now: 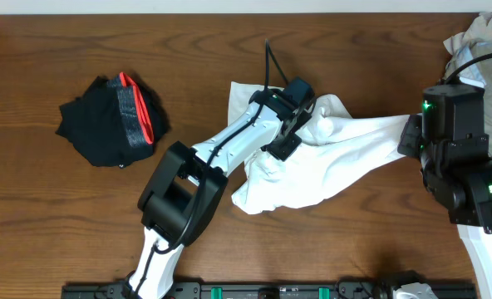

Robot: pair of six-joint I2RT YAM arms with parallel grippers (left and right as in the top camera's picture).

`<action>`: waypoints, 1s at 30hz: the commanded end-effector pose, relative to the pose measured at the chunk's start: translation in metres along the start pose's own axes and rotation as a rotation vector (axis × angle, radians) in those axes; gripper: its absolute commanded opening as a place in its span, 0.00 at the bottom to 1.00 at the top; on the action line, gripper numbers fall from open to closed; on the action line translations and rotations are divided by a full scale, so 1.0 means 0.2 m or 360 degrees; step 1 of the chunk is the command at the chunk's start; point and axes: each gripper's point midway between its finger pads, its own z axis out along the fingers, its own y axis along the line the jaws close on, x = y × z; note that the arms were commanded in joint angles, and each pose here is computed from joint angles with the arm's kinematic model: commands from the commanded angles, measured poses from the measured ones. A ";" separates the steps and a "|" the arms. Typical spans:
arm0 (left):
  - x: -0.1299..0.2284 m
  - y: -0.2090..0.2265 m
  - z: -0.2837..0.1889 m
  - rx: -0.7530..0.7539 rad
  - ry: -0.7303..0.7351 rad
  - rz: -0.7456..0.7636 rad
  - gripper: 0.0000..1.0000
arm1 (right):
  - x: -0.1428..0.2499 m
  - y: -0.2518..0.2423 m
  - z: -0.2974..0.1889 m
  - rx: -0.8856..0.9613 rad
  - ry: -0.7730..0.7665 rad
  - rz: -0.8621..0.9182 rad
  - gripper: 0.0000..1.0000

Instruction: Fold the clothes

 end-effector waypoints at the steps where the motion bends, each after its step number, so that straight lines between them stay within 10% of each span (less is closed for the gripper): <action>1: 0.01 0.03 -0.08 -0.0074 -0.0002 0.0020 0.06 | -0.01 -0.02 0.00 0.0028 -0.0015 0.0027 0.03; 30: 0.46 0.47 -1.98 -0.0721 -0.1203 -0.0513 0.06 | -0.12 0.10 -0.12 -0.0296 -0.0104 -0.0107 0.01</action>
